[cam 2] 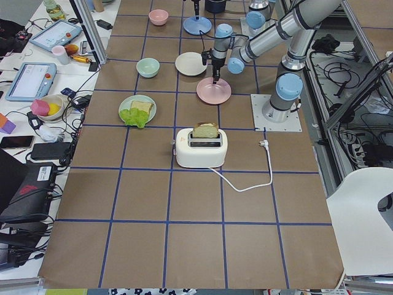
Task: Stack three plates with pink and blue
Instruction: 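Grasp the pink plate rim with the left gripper and lift it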
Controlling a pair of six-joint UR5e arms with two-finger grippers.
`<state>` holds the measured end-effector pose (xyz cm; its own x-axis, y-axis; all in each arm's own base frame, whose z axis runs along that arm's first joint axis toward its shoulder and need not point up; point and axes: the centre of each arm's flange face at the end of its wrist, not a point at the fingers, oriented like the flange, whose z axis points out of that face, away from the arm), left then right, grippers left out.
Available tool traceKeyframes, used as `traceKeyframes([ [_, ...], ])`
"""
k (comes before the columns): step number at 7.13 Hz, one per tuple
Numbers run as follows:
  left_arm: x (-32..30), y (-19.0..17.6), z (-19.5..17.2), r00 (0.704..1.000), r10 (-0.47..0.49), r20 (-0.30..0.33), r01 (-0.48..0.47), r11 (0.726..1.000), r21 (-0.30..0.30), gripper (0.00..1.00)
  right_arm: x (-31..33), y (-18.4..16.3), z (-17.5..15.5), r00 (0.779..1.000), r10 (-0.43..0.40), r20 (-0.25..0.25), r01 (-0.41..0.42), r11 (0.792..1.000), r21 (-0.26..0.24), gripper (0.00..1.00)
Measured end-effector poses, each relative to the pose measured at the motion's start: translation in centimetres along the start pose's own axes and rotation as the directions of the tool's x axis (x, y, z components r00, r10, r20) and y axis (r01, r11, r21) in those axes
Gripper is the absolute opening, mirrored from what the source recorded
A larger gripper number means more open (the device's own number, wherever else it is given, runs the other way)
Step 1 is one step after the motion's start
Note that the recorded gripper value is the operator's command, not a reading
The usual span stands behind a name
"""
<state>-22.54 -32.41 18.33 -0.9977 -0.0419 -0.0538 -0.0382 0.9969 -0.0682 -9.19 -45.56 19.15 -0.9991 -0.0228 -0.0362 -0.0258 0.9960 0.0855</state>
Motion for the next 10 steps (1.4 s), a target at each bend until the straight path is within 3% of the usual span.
traceKeyframes([
  [4, 0.0, -0.6, -1.0, 1.0, -0.002, -0.006, 0.002, 0.999, 0.033, 0.0, 0.0, 0.2, 0.2, 0.999, 0.01, 0.032, -0.01, 1.0, 0.01, 0.0],
  [7, 1.2, -4.6, -4.7, 1.0, -0.009, -0.02, 0.01, 0.998, 0.069, 0.0, 0.0, 0.3, -0.2, 1.0, 0.013, 0.027, -0.013, 1.0, 0.018, 0.0],
  [10, 5.6, -9.4, -11.4, 1.0, -0.006, -0.028, 0.008, 0.999, 0.048, 0.0, -0.1, 0.5, -1.5, 1.0, 0.016, 0.012, -0.016, 0.999, 0.036, 0.0],
])
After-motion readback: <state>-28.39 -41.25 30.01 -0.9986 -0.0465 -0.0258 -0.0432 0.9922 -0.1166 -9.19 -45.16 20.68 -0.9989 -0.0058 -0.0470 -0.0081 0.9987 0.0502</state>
